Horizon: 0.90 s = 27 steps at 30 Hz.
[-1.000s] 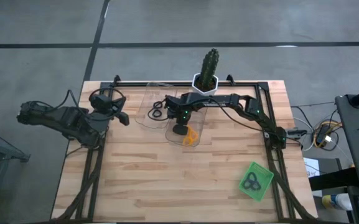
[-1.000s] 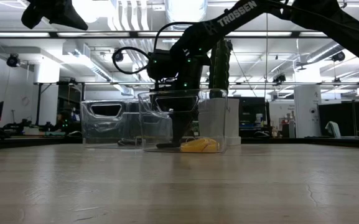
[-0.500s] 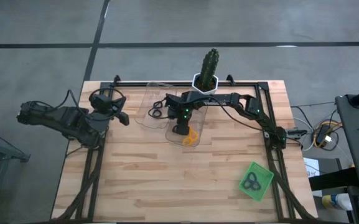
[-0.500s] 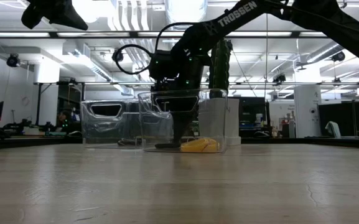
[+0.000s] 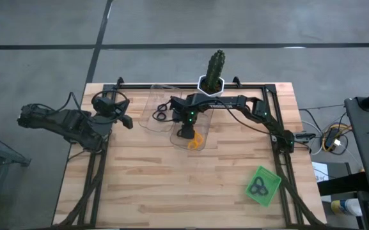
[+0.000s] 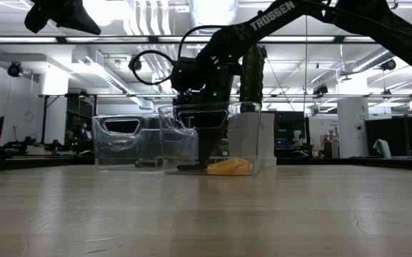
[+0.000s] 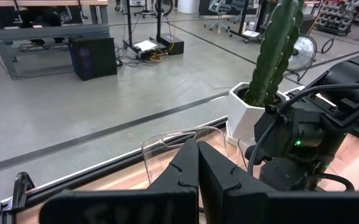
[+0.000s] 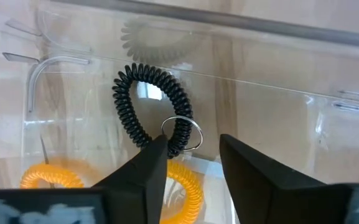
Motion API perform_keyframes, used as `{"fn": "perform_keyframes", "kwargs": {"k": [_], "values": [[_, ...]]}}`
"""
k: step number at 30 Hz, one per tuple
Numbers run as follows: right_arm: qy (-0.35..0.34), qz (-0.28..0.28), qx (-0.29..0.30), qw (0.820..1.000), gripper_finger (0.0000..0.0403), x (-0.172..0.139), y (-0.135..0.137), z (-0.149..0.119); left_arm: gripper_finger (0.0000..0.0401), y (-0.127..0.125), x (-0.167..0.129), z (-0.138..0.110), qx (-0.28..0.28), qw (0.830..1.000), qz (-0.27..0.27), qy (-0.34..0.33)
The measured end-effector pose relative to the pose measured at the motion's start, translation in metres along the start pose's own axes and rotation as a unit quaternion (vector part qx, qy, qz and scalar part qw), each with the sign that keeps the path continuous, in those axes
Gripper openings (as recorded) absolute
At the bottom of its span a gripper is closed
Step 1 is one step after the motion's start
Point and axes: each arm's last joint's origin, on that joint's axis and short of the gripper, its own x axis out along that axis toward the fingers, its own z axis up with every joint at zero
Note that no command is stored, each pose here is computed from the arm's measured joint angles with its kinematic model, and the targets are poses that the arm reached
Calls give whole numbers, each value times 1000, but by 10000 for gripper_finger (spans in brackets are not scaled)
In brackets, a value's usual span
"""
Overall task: Sort items
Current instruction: Put the black keychain into the left transparent bin
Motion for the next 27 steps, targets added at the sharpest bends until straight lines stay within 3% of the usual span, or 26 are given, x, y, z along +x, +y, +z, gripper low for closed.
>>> {"fn": "perform_keyframes", "kwargs": {"k": [8, 16, 22, 27], "values": [[-1, 1, -15, 1000, 162, 1, 7, 1, 0, 1, 0, 0, 0, 1000, 10, -8], [10, -15, -25, 1000, 153, 14, 10, 2, 0, 1, 0, 1, -2, 1000, 14, -11], [22, -48, -19, 998, 130, 19, 9, 1, 0, 1, 0, 1, -2, 1000, 14, -11], [23, -60, -14, 998, 82, 19, 8, 1, 0, 1, 1, 0, -1, 1000, 19, -14]]}}
